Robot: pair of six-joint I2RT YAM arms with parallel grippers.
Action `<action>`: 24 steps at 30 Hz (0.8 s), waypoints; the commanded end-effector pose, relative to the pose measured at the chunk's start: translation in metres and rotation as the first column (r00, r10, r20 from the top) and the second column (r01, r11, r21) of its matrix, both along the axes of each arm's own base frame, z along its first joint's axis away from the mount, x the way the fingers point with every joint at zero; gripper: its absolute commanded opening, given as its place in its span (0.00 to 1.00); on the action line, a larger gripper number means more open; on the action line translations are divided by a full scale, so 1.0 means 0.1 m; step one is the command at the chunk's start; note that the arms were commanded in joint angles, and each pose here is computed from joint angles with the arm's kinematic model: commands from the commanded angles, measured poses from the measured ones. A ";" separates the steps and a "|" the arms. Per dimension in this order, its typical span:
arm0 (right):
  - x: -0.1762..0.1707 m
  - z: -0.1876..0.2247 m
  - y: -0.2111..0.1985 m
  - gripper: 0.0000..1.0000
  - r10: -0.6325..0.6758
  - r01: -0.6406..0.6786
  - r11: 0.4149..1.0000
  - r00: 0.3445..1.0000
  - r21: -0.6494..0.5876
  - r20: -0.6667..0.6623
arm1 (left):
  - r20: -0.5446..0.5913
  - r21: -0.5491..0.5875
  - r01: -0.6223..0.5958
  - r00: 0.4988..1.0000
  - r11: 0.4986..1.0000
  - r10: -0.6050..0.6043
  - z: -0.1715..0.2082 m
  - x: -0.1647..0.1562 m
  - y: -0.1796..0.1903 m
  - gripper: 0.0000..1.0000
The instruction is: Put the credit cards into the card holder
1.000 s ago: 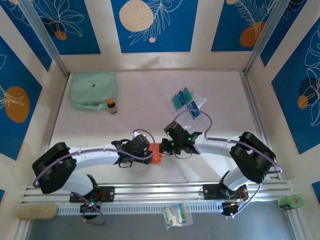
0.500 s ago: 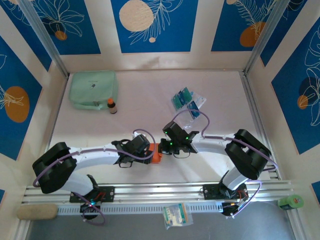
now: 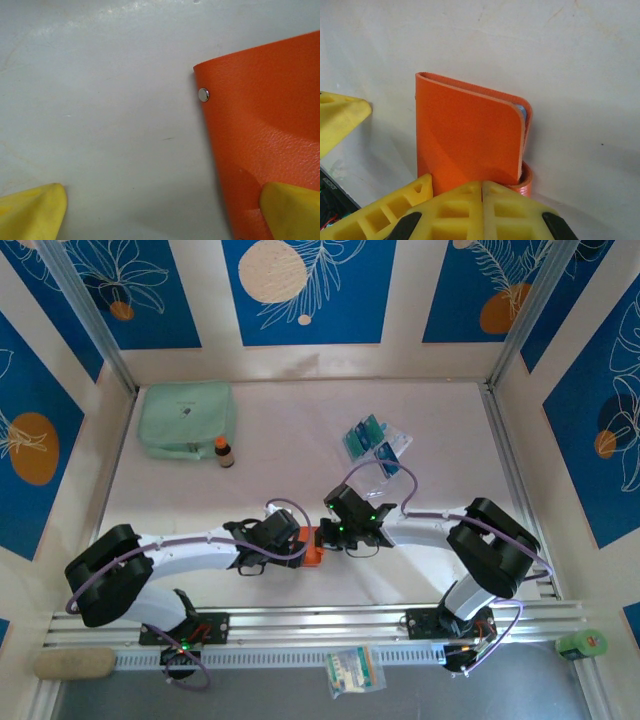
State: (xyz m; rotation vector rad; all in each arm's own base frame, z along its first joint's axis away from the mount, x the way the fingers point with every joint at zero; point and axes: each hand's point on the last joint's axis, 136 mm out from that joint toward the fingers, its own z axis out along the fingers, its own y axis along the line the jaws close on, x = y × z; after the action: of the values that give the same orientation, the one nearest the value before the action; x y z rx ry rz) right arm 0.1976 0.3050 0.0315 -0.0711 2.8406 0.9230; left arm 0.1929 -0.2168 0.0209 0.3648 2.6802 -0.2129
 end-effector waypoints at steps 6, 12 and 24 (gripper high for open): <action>-0.07 -0.15 -0.02 0.00 -0.006 0.004 1.000 0.999 -0.026 -0.045 | -0.050 0.091 0.020 0.999 0.996 -0.015 -0.16 -0.14 0.14 1.00; 0.01 0.04 -0.03 0.00 -0.025 0.025 1.000 1.000 0.013 -0.018 | -0.051 0.094 0.021 0.999 0.995 -0.016 -0.17 -0.14 0.15 1.00; 0.13 0.20 -0.06 0.00 -0.038 0.037 0.999 0.999 0.040 0.011 | -0.051 0.093 0.021 0.999 0.995 -0.016 -0.17 -0.14 0.14 1.00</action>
State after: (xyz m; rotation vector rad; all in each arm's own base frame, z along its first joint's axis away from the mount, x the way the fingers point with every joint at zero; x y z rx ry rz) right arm 0.2100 0.2959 0.0472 -0.0014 2.8066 0.9440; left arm 0.1935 -0.2179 0.0211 0.3657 2.6750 -0.2146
